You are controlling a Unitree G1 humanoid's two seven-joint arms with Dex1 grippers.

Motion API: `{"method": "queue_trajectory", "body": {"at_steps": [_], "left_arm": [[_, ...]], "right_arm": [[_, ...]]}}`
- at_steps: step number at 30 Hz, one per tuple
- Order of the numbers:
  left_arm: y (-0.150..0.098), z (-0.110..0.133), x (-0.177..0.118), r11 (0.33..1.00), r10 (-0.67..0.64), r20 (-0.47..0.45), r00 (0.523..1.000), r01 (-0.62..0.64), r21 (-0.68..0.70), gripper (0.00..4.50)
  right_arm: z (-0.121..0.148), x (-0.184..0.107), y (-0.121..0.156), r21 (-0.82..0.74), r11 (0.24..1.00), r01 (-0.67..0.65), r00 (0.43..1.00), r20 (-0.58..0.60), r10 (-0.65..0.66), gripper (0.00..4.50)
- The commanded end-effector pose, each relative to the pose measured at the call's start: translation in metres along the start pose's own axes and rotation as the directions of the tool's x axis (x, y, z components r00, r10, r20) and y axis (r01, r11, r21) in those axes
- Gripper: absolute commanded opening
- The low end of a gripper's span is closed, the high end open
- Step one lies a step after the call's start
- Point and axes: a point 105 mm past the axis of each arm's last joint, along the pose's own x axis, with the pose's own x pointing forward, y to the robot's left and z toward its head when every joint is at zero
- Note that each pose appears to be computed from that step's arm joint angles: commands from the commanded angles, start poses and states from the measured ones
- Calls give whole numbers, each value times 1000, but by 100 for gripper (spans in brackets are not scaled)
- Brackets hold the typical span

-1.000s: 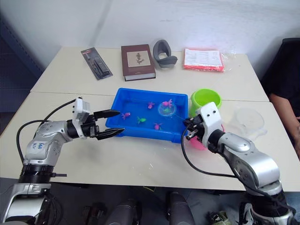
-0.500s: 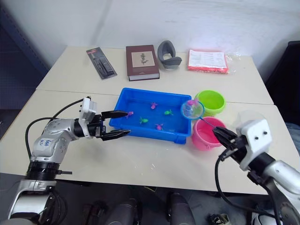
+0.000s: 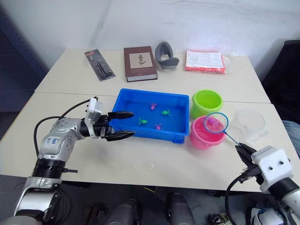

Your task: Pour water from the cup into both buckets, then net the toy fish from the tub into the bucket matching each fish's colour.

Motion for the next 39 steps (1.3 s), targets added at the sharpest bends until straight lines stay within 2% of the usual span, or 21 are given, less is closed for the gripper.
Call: {"method": "queue_trajectory", "body": {"at_steps": [1,4,6,9,14,16,17,19,20,23,25,30,33,36,37,39], "left_arm": [[-2,11,4,999,-22,17,1000,22,42,447],[-2,12,7,999,-26,20,999,26,44,447],[-3,13,9,999,-31,22,999,30,46,447],[-4,14,11,998,-38,27,999,36,52,447],[-7,17,18,996,-57,31,998,55,71,447],[-9,17,22,995,-70,34,997,67,75,447],[-9,18,23,995,-73,36,997,71,76,447],[-10,19,25,994,-77,42,996,73,77,447],[-11,19,26,994,-77,44,996,74,77,447],[-15,17,29,993,-92,39,995,89,77,447],[-16,18,30,993,-92,41,995,88,76,447],[-17,18,31,993,-89,38,995,86,76,447],[-15,19,30,995,-76,36,996,73,74,447],[-12,19,26,996,-54,28,998,52,74,447],[-10,19,21,997,-39,25,999,37,73,447],[-6,18,12,998,-4,22,1000,3,70,447]], "right_arm": [[5,-3,-9,-152,985,87,996,37,-82,0],[9,-1,-9,-345,935,85,996,57,-69,0],[11,2,-4,-521,852,46,998,60,-17,0],[12,5,1,-670,742,31,997,73,24,0],[11,11,3,-814,577,70,994,103,25,0],[10,13,0,-837,539,95,993,118,8,0],[4,13,-2,-831,548,95,994,113,-1,0],[-3,12,-5,-850,517,99,993,114,-2,0],[-6,11,-4,-840,533,100,993,120,3,0],[0,11,-2,-862,485,147,982,185,30,0],[-2,11,-2,-834,528,159,980,199,20,0],[-11,3,0,-844,516,145,986,167,-4,0],[-6,2,-2,-804,567,177,980,194,-31,0],[16,3,-4,-658,713,242,956,288,-59,0],[25,7,-3,-586,778,224,951,307,-43,0],[45,15,-1,-492,851,183,937,349,0,0]]}}
